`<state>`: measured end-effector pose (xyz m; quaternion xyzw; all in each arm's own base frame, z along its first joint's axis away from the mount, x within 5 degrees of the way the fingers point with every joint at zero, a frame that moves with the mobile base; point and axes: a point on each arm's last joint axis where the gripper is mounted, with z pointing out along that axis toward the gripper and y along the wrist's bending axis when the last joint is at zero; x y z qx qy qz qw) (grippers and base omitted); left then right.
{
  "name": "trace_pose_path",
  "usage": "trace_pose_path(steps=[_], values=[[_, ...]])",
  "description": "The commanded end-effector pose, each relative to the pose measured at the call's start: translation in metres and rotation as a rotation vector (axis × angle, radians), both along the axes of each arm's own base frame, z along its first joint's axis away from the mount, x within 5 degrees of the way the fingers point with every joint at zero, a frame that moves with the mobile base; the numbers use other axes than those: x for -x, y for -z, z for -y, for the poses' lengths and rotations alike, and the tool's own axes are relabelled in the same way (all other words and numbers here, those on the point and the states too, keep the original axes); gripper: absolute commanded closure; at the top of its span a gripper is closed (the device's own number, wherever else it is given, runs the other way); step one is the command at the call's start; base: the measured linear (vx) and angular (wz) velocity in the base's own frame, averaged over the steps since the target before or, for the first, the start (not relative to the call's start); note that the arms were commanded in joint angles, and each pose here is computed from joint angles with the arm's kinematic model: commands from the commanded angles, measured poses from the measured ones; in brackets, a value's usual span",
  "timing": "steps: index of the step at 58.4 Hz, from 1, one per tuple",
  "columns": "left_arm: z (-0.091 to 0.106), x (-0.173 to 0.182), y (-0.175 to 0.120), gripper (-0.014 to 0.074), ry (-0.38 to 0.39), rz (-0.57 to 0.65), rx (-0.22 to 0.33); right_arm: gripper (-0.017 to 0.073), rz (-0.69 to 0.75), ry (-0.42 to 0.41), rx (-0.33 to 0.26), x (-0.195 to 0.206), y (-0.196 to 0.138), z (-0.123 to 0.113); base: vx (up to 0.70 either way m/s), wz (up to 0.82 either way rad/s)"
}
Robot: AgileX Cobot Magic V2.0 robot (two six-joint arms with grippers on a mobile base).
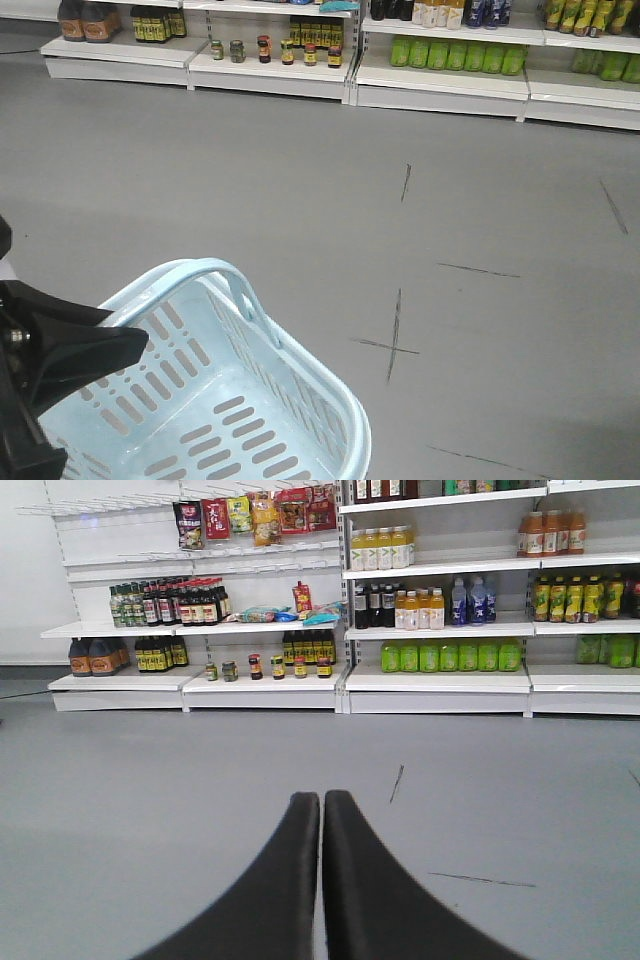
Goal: Pick three apples into basket with both arms
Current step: 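Drive the base along the aisle carrying the basket, then turn the base toward the apple table carrying the basket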
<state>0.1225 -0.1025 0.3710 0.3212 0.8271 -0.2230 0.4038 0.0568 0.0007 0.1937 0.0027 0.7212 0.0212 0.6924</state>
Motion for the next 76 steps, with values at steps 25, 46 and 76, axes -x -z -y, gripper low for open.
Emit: trace_pose_path(steps=[25, 46, 76], values=[[0.0007, 0.0, -0.0182, 0.0599, -0.026, 0.079, 0.1, 0.0565, 0.071, -0.011, 0.013, 0.0004, -0.0032, -0.0011, 0.23, -0.09], [0.0007, 0.0, -0.0182, 0.0599, -0.026, 0.079, 0.1, 0.0565, 0.071, -0.011, 0.013, 0.0004, -0.0032, -0.0011, 0.22, -0.06], [0.0007, 0.0, -0.0182, 0.0599, -0.026, 0.079, 0.1, 0.0565, 0.071, -0.011, 0.013, 0.0004, -0.0032, -0.0011, 0.21, -0.13]])
